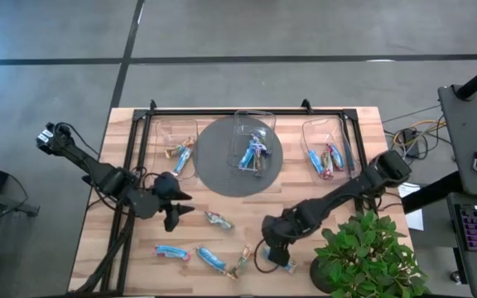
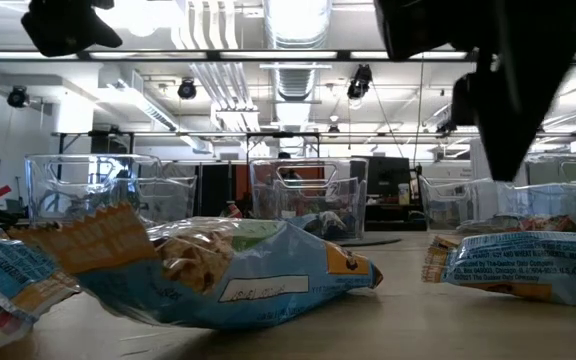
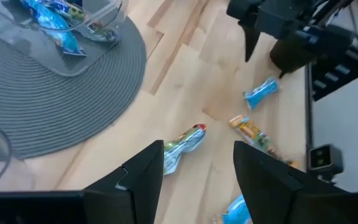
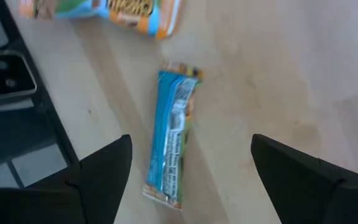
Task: Pick and place Granola Bars by type
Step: Put the red granola bar into the right transparent bin
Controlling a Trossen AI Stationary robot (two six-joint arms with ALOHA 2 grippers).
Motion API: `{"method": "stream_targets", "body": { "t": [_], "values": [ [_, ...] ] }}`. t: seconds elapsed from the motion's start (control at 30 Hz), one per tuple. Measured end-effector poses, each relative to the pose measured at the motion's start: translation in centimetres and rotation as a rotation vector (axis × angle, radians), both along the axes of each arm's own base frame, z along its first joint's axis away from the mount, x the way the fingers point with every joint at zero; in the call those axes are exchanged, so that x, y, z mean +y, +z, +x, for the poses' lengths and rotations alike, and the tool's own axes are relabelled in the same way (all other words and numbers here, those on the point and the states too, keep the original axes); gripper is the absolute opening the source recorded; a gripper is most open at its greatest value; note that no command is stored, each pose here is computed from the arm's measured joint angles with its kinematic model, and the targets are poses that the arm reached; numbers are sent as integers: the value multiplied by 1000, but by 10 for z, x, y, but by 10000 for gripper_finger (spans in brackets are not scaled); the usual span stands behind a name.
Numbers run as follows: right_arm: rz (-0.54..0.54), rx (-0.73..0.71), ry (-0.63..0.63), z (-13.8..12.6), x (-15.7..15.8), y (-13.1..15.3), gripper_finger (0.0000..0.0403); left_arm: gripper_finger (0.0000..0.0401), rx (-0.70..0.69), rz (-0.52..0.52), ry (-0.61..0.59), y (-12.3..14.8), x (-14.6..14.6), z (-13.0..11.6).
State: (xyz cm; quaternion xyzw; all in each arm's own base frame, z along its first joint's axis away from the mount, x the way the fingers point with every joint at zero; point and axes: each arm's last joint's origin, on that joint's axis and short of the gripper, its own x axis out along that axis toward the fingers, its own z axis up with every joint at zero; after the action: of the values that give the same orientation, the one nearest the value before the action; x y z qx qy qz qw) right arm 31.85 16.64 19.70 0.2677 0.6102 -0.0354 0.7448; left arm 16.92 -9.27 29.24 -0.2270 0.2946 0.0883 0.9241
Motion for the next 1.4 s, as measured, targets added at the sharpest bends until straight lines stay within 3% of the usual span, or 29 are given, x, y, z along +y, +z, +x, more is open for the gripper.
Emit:
{"method": "stream_targets", "body": {
  "t": [0.37, 0.53, 0.67, 0.93, 1.03, 1.4],
  "values": [
    [19, -95, 20, -9, 6, -30, 308, 177, 67, 53, -20, -4, 5, -7],
    [29, -75, -39, -7, 2, -32, 302, 177, 65, 50, -18, -2, 7, -11],
    [27, -139, -99, 6, -5, -18, 297, 177, 60, 47, -18, -1, 7, -12],
    [-169, -313, -56, 37, -37, -1, 293, 177, 51, 34, 19, -1, 9, -11],
    [-161, -291, 4, 47, -45, -8, 294, 177, 49, 21, 32, -1, 9, -11],
    [-126, -315, 20, 84, -55, -1, 292, 177, 47, -19, 63, -1, 9, -11]
  ]
}}
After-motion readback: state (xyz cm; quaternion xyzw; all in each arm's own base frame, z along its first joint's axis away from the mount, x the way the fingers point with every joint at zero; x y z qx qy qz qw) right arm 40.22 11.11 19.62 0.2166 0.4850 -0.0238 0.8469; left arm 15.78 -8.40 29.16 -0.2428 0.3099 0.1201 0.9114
